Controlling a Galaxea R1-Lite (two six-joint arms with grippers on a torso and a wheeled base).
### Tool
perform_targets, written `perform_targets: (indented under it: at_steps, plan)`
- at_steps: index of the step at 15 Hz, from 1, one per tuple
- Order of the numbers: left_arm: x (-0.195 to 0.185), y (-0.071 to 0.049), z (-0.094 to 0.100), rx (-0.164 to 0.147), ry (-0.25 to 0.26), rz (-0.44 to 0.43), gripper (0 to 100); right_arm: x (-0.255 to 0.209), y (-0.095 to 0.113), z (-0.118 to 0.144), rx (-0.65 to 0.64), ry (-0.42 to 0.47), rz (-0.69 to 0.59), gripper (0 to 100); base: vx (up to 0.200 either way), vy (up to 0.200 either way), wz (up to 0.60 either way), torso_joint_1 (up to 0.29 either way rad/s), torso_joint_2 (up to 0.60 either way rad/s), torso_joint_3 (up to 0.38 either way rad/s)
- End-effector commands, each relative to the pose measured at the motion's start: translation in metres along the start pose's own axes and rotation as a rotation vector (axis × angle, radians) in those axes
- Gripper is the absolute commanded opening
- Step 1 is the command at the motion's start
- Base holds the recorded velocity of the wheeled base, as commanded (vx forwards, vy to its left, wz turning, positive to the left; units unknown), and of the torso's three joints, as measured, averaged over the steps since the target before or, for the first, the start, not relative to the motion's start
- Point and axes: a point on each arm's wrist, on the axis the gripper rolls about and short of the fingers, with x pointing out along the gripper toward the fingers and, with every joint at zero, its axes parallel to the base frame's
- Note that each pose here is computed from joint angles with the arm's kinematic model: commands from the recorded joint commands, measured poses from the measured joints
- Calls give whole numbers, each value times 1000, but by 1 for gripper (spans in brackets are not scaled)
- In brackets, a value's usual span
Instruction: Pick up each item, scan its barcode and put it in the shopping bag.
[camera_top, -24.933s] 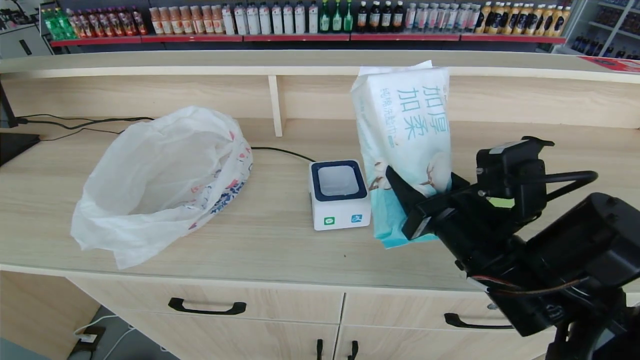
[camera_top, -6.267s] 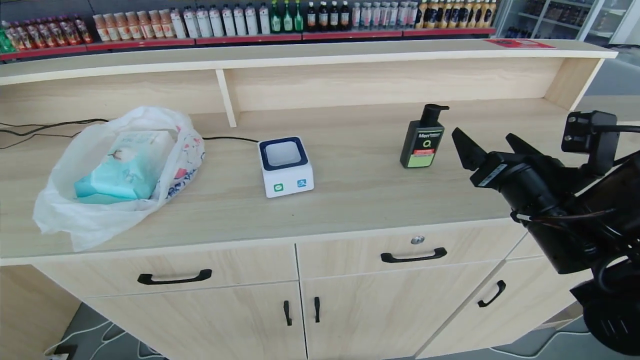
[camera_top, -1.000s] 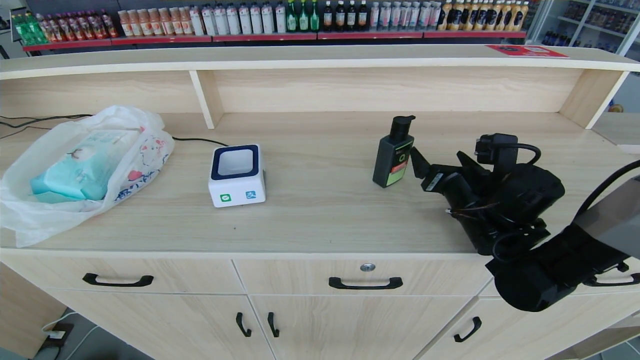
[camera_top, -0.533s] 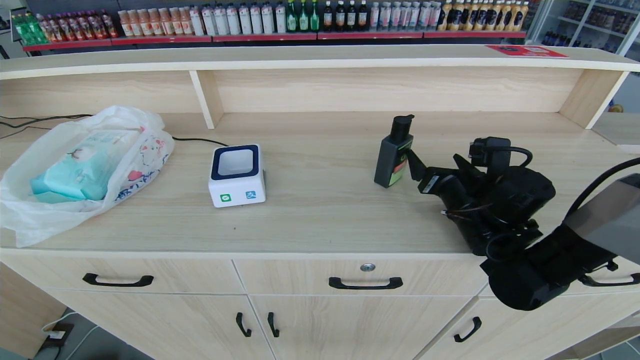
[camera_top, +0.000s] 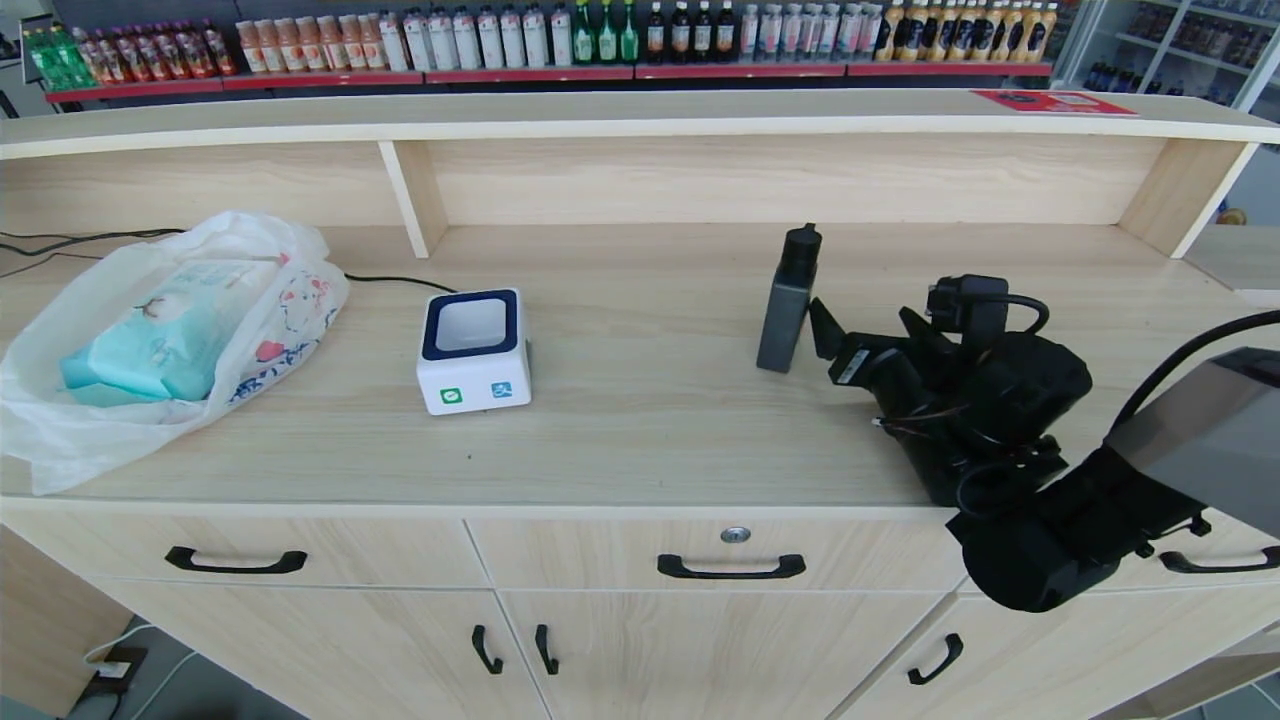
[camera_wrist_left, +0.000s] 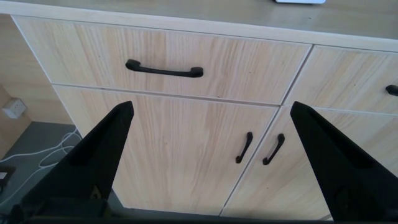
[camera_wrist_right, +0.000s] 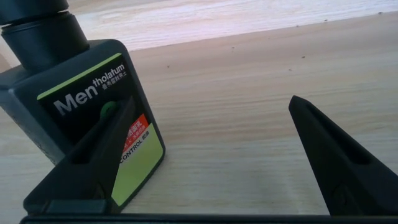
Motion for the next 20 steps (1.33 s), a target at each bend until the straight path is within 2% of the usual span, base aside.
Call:
perform_targets:
  at_steps: [1, 6, 9, 12, 14, 16, 20]
  plan:
    - [0, 0, 0, 0, -1, 1, 100, 3, 1, 0, 3, -10, 0, 100, 0, 0, 0, 0, 0, 0]
    - [0, 0, 0, 0, -1, 1, 100, 4, -3, -1, -3, -7, -12, 100, 0, 0, 0, 0, 0, 0]
    - [0, 0, 0, 0, -1, 1, 100, 2, -27, 0, -26, 9, -67, 100, 0, 0, 0, 0, 0, 0]
    - [0, 0, 0, 1, -1, 2, 100, -7, -27, 6, -32, 16, -63, 100, 0, 0, 0, 0, 0, 0]
    - [0, 0, 0, 1, 1, 1, 100, -24, -23, 11, -35, 50, -47, 100, 0, 0, 0, 0, 0, 0]
    - [0, 0, 0, 1, 1, 1, 100, -33, -14, 21, -26, 42, -20, 100, 0, 0, 0, 0, 0, 0]
    - [0, 0, 0, 1, 1, 1, 100, -50, 38, 27, 33, 35, 33, 100, 0, 0, 0, 0, 0, 0]
